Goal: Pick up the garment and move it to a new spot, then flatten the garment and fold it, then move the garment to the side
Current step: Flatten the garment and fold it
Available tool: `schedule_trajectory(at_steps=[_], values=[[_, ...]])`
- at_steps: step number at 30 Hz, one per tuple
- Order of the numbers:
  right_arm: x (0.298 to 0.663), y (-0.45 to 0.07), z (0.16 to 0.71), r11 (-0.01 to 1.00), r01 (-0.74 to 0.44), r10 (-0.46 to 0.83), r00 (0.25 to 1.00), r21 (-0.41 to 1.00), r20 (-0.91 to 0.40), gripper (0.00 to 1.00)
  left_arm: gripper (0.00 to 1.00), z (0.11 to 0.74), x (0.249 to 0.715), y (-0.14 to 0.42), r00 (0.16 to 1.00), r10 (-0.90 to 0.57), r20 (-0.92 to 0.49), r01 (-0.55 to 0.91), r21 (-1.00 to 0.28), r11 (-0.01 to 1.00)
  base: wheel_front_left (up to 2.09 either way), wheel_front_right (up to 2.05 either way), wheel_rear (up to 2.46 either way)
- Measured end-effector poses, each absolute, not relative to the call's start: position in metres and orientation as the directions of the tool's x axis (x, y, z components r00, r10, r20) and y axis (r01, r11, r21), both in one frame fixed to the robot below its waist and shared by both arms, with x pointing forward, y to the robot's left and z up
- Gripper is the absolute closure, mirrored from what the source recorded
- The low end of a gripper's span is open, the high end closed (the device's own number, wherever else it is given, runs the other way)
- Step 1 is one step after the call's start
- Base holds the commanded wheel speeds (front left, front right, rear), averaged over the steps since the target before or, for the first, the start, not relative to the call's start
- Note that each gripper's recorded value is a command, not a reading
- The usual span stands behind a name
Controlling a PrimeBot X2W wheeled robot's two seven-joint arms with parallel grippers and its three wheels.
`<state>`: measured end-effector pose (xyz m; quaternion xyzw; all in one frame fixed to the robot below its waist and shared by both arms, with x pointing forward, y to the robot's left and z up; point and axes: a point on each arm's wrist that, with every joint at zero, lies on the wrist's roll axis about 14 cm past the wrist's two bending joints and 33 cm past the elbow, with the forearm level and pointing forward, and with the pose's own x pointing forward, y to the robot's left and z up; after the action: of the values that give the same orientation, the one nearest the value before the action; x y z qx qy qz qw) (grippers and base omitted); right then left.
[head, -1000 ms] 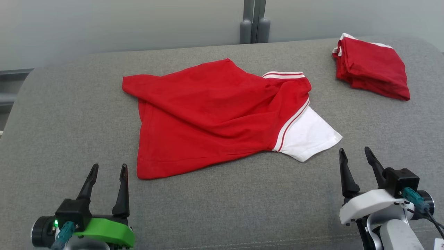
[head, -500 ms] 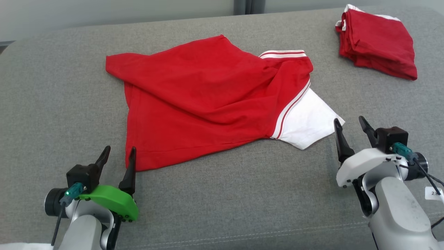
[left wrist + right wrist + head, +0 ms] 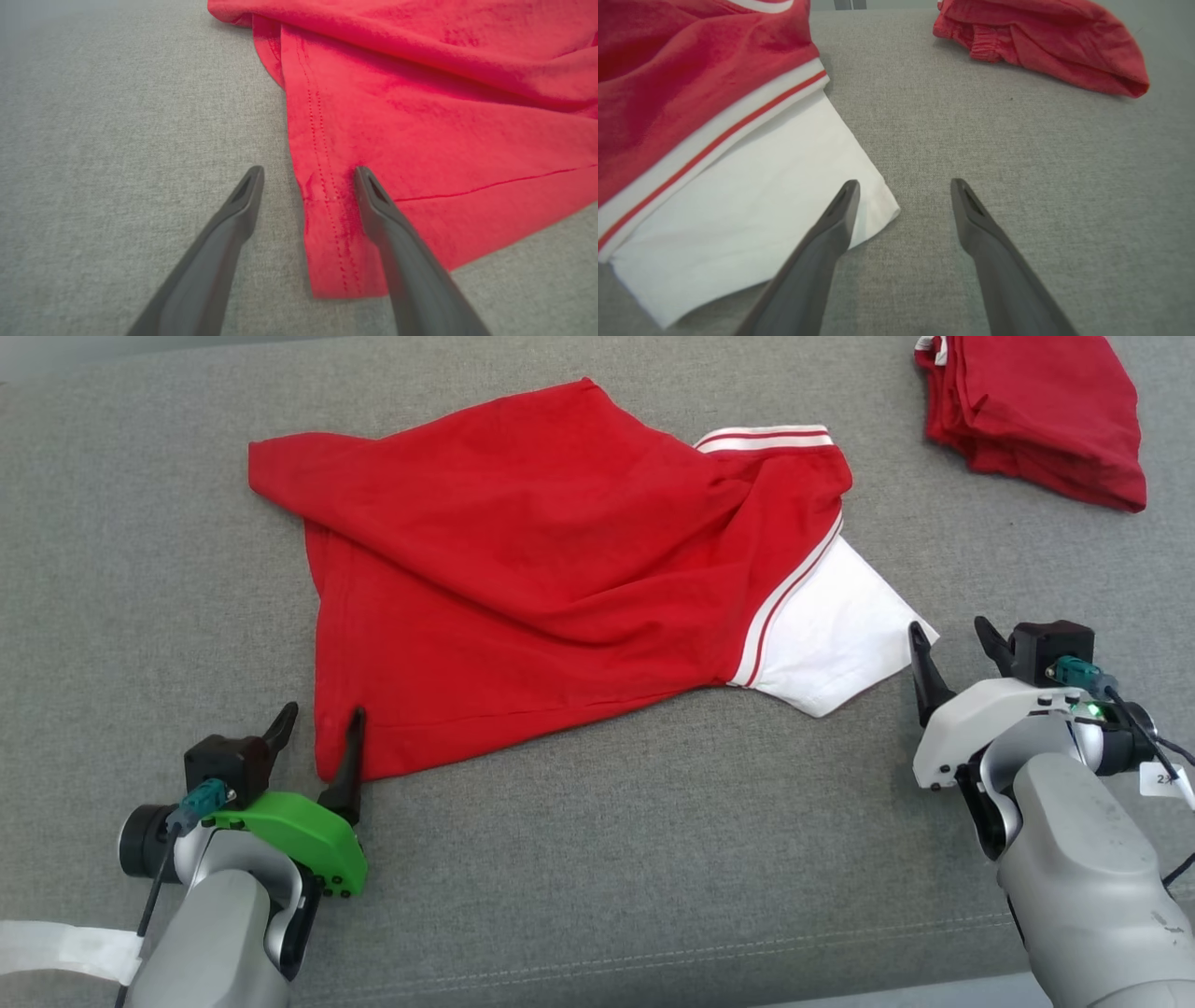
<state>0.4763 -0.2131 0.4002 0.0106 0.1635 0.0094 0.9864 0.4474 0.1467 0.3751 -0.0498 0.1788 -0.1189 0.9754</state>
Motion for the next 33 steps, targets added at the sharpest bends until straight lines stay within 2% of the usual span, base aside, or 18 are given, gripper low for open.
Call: schedule_trajectory(at_steps=[9,10,11,12,13,20,26,33], values=[[0.485,-0.197,0.381,0.998,-0.039,0.054,0.917,0.044,-0.395,0.01,0.0,0.363,0.447,0.146,0.892,-0.255,-0.373,0.213,-0.149,0.966,0.0,0.0,0.0],[0.487,-0.195,0.381,0.998,-0.043,0.058,0.916,0.045,-0.398,0.21,0.15,0.363,0.448,0.146,0.892,-0.254,-0.374,0.212,-0.152,0.965,0.0,0.0,0.0],[0.487,-0.195,0.381,0.998,-0.043,0.058,0.916,0.045,-0.398,0.65,0.52,0.363,0.448,0.146,0.892,-0.254,-0.374,0.212,-0.152,0.965,0.0,0.0,0.0],[0.488,-0.193,0.381,0.998,-0.046,0.061,0.916,0.048,-0.396,1.0,0.82,0.363,0.449,0.145,0.892,-0.257,-0.373,0.214,-0.153,0.965,0.0,0.0,0.0],[0.489,-0.192,0.38,0.998,-0.049,0.064,0.916,0.049,-0.396,1.0,1.0,0.364,0.449,0.144,0.892,-0.258,-0.371,0.214,-0.156,0.964,0.0,0.0,0.0],[0.49,-0.188,0.381,0.997,-0.057,0.075,0.916,0.056,-0.395,1.0,1.0,0.364,0.448,0.141,0.888,-0.273,-0.37,0.228,-0.162,0.96,0.0,0.0,0.0],[0.487,-0.189,0.391,0.996,-0.048,0.072,0.928,0.075,-0.366,1.0,1.0,0.384,0.449,0.143,0.91,-0.275,-0.311,0.239,-0.148,0.96,0.0,0.0,0.0],[0.483,-0.174,0.429,0.98,-0.049,0.095,0.968,0.192,-0.234,1.0,1.0,0.422,0.442,0.144,0.939,-0.278,-0.203,0.257,-0.125,0.958,0.0,0.0,0.0]])
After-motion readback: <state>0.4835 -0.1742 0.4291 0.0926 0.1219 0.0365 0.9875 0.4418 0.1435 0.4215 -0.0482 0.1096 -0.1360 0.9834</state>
